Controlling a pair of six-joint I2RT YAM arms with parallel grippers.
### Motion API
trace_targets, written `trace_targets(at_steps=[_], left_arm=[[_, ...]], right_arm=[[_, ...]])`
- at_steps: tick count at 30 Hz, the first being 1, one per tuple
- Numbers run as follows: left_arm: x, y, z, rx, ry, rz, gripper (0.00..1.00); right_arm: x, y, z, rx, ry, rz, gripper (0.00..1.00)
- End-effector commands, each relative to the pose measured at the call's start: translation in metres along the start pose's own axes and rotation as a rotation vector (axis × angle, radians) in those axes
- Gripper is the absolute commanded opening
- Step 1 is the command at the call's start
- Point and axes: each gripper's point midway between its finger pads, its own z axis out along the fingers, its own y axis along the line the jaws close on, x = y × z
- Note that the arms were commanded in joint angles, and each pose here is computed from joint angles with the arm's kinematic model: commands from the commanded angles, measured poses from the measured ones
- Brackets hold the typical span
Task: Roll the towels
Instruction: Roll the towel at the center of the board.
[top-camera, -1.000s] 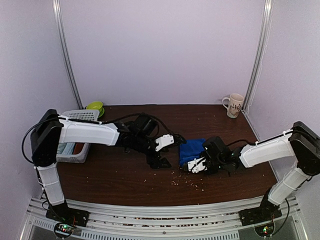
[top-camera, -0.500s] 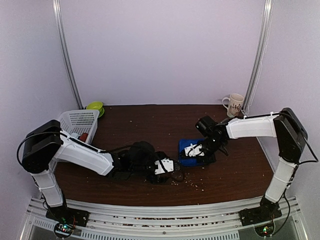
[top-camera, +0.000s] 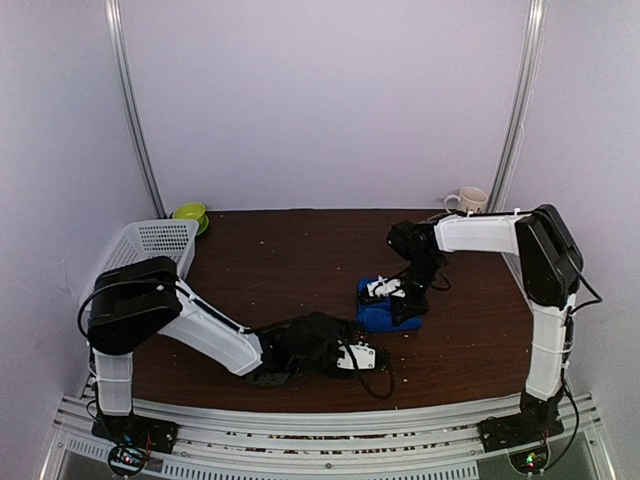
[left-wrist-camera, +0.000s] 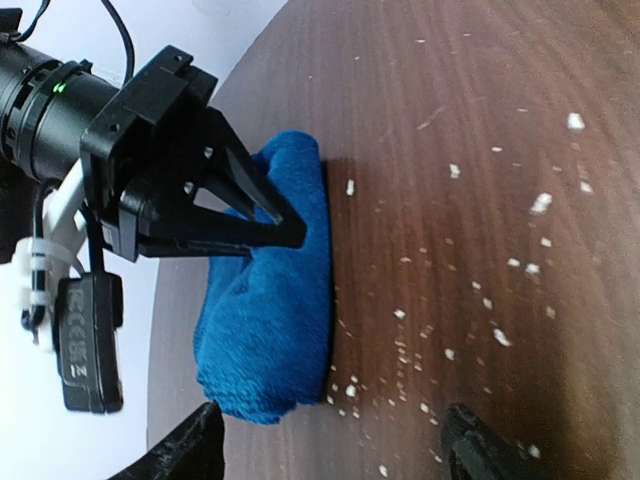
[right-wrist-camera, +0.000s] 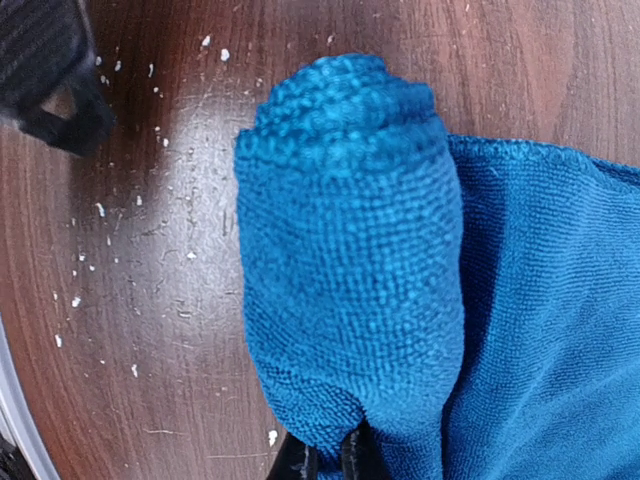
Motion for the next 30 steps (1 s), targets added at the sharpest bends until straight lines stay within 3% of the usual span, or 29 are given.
trace_targets(at_steps=[1,8,14,20,28,30], left_arm=[[-0.013,0.031,0.015,-0.131,0.0,0.044,0.75],[0.003,0.017,0.044,-0.089,0.11,0.101,0.73],[0.022,0.012,0.058,-0.07,0.225,0.122,0.58],[0.045,0.011,0.065,-0.066,0.319,0.121,0.58],[0.049,0.004,0.055,-0.022,0.323,0.09,0.58],[0.049,0.002,0.054,-0.006,0.319,0.086,0.53]], right_arm=[[0.022,0.034,0.032,-0.211,0.072,0.058,0.0],[0.019,0.031,0.032,-0.22,0.059,0.059,0.0],[0.019,0.034,0.032,-0.231,0.053,0.055,0.0],[0.02,0.042,0.03,-0.268,0.053,0.035,0.0],[0.02,0.062,0.024,-0.343,0.045,-0.019,0.0],[0.019,0.065,0.024,-0.351,0.043,-0.028,0.0]])
